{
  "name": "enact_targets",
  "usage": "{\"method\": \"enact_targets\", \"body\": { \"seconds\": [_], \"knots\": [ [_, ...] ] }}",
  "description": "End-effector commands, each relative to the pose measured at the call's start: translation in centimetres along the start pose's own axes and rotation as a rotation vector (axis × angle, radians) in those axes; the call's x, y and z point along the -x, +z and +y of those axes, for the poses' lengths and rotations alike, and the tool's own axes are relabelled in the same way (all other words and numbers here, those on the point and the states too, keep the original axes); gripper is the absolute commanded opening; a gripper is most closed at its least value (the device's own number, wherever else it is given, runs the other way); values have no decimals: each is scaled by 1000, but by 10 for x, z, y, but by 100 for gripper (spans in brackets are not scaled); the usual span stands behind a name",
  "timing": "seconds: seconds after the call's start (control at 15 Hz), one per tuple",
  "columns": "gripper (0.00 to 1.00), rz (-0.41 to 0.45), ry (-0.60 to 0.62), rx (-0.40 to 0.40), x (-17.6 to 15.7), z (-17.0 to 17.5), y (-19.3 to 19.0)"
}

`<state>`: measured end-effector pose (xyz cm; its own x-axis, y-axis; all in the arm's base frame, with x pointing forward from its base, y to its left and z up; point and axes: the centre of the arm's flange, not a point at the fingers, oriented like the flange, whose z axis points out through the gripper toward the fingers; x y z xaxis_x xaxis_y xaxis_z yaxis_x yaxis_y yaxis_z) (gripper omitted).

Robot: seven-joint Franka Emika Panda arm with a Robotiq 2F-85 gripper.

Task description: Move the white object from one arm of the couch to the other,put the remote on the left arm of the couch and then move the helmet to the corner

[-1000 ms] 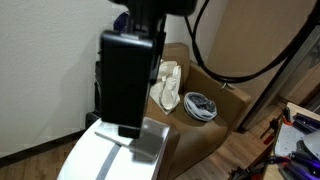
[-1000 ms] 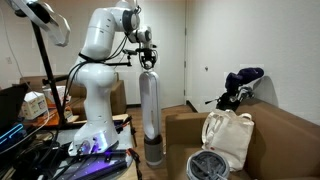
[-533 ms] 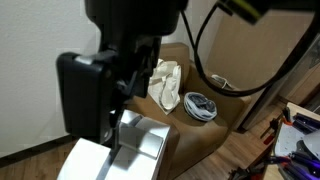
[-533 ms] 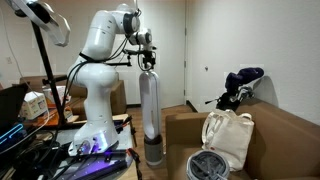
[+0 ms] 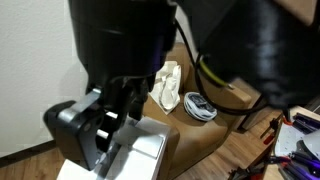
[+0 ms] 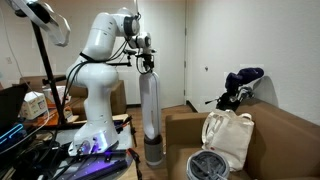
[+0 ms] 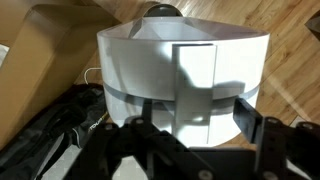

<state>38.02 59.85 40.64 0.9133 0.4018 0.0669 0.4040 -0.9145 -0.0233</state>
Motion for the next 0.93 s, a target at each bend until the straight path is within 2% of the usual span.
{"method": "enact_targets", "body": {
  "seconds": [0.0, 0.4, 0.47, 0.87],
  "knots": [
    [53, 12, 27, -2, -3, -8, 0],
    [14, 25, 32, -8, -7, -6, -6],
    [11, 26, 33, -7, -7, -6, -6],
    [11, 46, 32, 10, -5, 1, -24]
  ]
}}
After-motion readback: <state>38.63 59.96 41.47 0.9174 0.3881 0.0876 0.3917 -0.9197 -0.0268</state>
